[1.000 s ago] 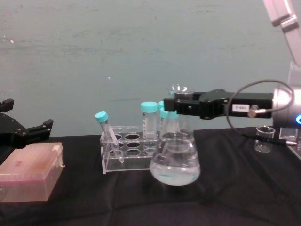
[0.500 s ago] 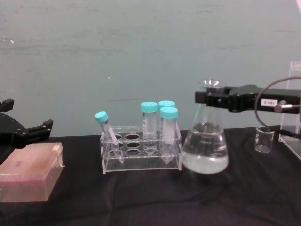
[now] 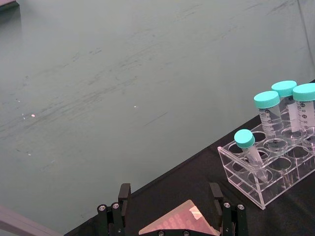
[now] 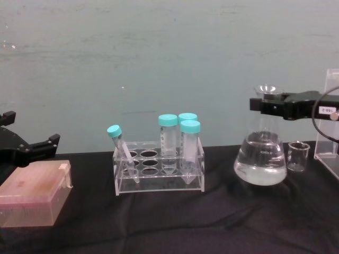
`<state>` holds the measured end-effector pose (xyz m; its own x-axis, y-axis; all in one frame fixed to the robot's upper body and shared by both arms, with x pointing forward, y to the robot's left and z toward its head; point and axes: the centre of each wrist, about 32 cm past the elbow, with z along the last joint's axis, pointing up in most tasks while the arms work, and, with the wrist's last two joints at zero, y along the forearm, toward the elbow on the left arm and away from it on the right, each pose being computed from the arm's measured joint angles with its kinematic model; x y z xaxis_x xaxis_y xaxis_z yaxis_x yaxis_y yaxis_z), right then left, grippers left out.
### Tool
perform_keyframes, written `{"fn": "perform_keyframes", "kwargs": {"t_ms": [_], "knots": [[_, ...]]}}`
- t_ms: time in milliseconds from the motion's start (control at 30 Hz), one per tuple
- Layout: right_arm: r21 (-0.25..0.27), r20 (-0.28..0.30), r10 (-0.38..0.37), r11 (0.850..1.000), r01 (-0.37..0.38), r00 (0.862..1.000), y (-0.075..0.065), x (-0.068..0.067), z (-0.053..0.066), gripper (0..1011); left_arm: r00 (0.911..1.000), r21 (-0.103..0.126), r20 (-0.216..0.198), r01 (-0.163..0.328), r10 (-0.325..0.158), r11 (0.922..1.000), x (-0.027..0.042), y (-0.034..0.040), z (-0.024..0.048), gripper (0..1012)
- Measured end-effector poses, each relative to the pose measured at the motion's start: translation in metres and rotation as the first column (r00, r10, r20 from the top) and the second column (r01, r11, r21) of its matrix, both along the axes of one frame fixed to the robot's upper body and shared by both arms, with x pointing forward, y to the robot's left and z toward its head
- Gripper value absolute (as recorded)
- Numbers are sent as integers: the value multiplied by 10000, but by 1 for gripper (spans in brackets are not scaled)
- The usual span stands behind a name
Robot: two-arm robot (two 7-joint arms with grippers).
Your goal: Place the experimental apparatus aside using one hand.
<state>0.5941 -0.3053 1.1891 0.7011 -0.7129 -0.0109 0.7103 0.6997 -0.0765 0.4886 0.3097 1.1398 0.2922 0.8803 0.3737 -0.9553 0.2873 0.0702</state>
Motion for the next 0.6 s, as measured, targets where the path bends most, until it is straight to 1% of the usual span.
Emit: {"fn": "perform_keyframes", "kwargs": {"t_ms": [133, 433, 600], "knots": [[-23, -74, -297, 9996, 297, 9995, -58, -28, -10, 452, 10000, 1, 0, 0, 0, 10000, 0, 0, 0, 1000], [-103, -106, -695, 9975, 694, 9975, -162, -85, -6, 452, 10000, 1, -1, 0, 0, 10000, 0, 0, 0, 1000], [-76, -80, -1107, 9938, 1106, 9938, -208, -128, 1, 452, 10000, 0, 0, 0, 0, 10000, 0, 0, 0, 1000]]}}
